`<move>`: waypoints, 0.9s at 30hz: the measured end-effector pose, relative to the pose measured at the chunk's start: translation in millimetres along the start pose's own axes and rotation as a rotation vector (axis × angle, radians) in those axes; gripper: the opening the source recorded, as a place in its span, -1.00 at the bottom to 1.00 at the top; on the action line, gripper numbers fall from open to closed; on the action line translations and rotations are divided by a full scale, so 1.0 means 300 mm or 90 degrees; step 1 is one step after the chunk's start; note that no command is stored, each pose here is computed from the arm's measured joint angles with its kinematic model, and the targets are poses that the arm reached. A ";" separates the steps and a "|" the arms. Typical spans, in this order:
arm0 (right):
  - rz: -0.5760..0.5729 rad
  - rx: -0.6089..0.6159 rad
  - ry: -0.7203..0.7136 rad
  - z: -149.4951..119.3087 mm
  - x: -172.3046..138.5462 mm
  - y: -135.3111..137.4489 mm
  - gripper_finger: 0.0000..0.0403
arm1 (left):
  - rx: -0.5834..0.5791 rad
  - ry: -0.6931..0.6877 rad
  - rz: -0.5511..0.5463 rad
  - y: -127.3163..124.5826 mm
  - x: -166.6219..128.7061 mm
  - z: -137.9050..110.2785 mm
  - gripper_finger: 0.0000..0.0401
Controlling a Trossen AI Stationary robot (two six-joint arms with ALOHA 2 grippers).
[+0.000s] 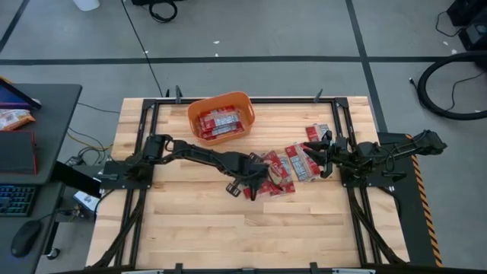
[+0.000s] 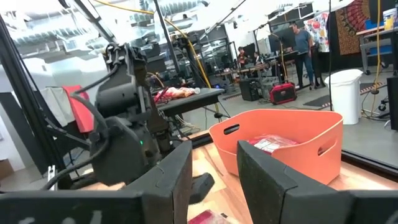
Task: Sort popcorn bags into baskets
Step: Put the red popcorn bag into the orange bin
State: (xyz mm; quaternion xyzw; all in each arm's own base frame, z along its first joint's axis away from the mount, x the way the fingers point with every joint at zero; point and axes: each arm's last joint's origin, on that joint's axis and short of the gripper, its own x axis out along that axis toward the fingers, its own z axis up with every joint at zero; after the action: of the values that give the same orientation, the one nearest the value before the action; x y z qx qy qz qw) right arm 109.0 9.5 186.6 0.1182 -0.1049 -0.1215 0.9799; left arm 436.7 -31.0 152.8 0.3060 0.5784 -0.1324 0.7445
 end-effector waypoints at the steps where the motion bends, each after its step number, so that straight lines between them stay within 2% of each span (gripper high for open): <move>1: 0.000 0.000 0.000 0.000 0.000 0.000 -0.34 | -0.011 -0.005 0.002 0.012 -0.016 0.007 -0.95; 5: 0.000 0.000 0.001 -0.001 0.000 0.000 -0.34 | -0.041 -0.030 0.021 0.062 -0.111 0.020 -0.97; 9: 0.000 0.001 -0.001 0.001 0.000 0.000 -0.34 | -0.077 -0.003 0.005 0.070 -0.140 0.001 -0.98; 14: 0.001 0.002 -0.003 0.001 0.000 0.000 -0.34 | -0.168 -0.012 0.013 0.098 -0.252 -0.033 -0.98; 17: 0.000 0.002 -0.003 0.001 0.000 0.000 -0.34 | -0.230 -0.005 0.017 0.116 -0.319 -0.073 -0.98; 21: 0.000 0.002 -0.003 0.002 0.000 0.000 -0.34 | -0.303 0.005 0.066 0.154 -0.436 -0.146 -0.98; 27: 0.000 0.002 -0.003 0.002 0.000 0.000 -0.34 | -0.452 0.081 0.127 0.237 -0.507 -0.298 -0.98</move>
State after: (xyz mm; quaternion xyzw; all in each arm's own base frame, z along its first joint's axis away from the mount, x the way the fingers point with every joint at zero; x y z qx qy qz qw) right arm 108.9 9.5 187.1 0.1193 -0.1078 -0.1215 0.9795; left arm 361.1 54.8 304.6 0.0915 0.6006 0.1688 0.7761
